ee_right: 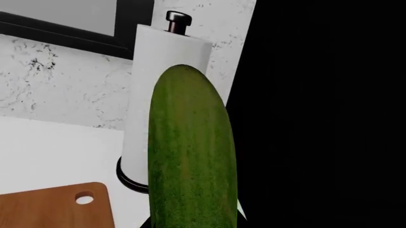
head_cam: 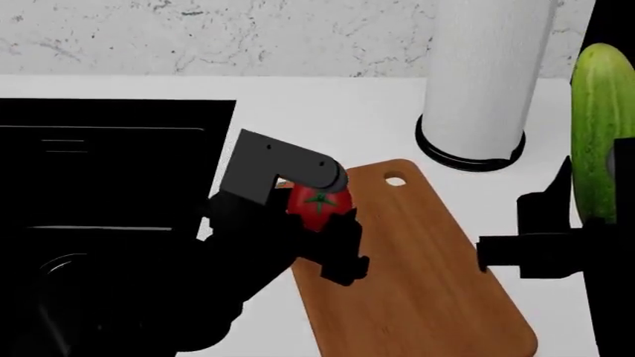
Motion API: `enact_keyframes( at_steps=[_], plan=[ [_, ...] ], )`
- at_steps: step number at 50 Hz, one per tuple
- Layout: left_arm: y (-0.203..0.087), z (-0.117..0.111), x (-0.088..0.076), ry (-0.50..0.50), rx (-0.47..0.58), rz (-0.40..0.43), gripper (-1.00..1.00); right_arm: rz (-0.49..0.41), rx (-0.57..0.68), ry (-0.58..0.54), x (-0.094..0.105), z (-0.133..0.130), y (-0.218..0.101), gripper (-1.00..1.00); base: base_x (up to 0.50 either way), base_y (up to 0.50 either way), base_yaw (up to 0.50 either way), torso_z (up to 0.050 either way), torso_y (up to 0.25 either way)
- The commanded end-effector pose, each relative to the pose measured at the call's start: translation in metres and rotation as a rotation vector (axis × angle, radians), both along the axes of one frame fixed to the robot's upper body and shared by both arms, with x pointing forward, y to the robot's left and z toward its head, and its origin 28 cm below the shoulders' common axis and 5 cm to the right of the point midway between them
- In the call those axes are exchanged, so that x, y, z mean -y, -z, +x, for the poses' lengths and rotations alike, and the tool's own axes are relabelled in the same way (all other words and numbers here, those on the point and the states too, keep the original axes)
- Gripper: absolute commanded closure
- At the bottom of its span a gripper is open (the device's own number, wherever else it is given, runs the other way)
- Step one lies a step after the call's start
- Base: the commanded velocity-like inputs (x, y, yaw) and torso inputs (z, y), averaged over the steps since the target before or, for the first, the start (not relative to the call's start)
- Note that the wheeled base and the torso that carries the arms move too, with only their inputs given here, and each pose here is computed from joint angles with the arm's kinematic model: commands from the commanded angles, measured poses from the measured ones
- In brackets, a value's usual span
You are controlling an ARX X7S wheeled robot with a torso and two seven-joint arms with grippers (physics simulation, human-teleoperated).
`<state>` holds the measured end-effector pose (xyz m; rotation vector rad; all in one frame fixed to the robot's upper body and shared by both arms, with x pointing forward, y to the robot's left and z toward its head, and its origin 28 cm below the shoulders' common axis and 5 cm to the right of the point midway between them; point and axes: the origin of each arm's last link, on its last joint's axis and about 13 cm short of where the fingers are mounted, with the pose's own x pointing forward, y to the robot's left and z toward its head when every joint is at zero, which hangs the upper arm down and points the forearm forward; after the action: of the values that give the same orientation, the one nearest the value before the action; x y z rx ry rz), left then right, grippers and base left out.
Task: Pick the vegetables from the sink and place them on the cutting board.
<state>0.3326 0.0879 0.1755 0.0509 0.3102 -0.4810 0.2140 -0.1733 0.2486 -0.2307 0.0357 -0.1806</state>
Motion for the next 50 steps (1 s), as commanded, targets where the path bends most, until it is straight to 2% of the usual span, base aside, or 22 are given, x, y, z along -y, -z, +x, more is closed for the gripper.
enact_keyframes(
  at_steps=[1,8,9,25,27,29,32,36,38,39,41,42,50],
  plan=[
    [0.009,-0.002,-0.001,-0.02,-0.024,0.001,1.0,-0.016,0.025,0.003,0.0,0.001,-0.002,1.0,0.0,0.0,0.0,0.0,0.0],
    [0.013,-0.005,0.0,-0.005,-0.003,0.025,1.0,-0.013,0.021,0.001,0.0,0.002,0.0,1.0,0.0,0.0,0.0,0.0,0.001],
    [0.012,-0.005,0.0,-0.009,0.0,0.027,-1.0,-0.012,0.022,0.0,0.0,0.002,0.0,1.0,0.0,0.0,0.0,0.0,0.0],
    [0.003,-0.007,0.0,0.016,0.035,0.006,-1.0,-0.007,0.021,0.0,0.0,0.002,0.001,1.0,0.0,0.0,0.0,0.001,0.001],
    [-0.009,-0.011,-0.002,0.036,0.074,-0.059,-1.0,0.003,0.006,-0.007,-0.001,0.003,0.0,1.0,0.0,0.0,0.0,0.0,0.0],
    [-0.024,-0.014,-0.004,0.041,0.111,-0.09,-1.0,0.001,-0.07,0.016,-0.003,0.005,-0.001,1.0,0.0,0.0,0.0,0.0,0.0],
    [-0.041,-0.017,-0.008,0.048,0.149,-0.14,-1.0,0.083,-0.189,-0.044,-0.008,0.009,-0.007,1.0,0.0,0.0,0.0,0.0,0.0],
    [-0.06,-0.019,-0.018,0.032,0.187,-0.227,-1.0,0.154,-0.283,-0.143,-0.013,0.015,-0.016,1.0,0.0,0.0,0.0,0.0,0.0],
    [-0.065,-0.019,-0.022,0.017,0.205,-0.251,-1.0,0.271,-0.36,-0.247,-0.015,0.018,-0.025,1.0,0.0,0.0,0.0,0.0,0.0],
    [-0.067,-0.018,-0.024,0.011,0.207,-0.26,-1.0,0.29,-0.389,-0.248,-0.015,0.022,-0.027,1.0,0.0,0.0,0.0,0.0,0.0],
    [-0.068,-0.016,-0.028,-0.022,0.224,-0.28,-1.0,0.302,-0.441,-0.28,-0.018,0.028,-0.031,1.0,0.0,0.0,0.0,0.0,0.0],
    [-0.068,-0.015,-0.03,-0.034,0.229,-0.283,-1.0,0.271,-0.464,-0.27,-0.019,0.03,-0.031,1.0,0.0,0.0,0.0,0.0,0.0],
    [-0.074,-0.012,-0.045,-0.129,0.272,-0.303,-1.0,0.35,-0.612,-0.313,-0.025,0.044,-0.03,1.0,0.0,0.0,0.0,0.0,0.0]
  ],
)
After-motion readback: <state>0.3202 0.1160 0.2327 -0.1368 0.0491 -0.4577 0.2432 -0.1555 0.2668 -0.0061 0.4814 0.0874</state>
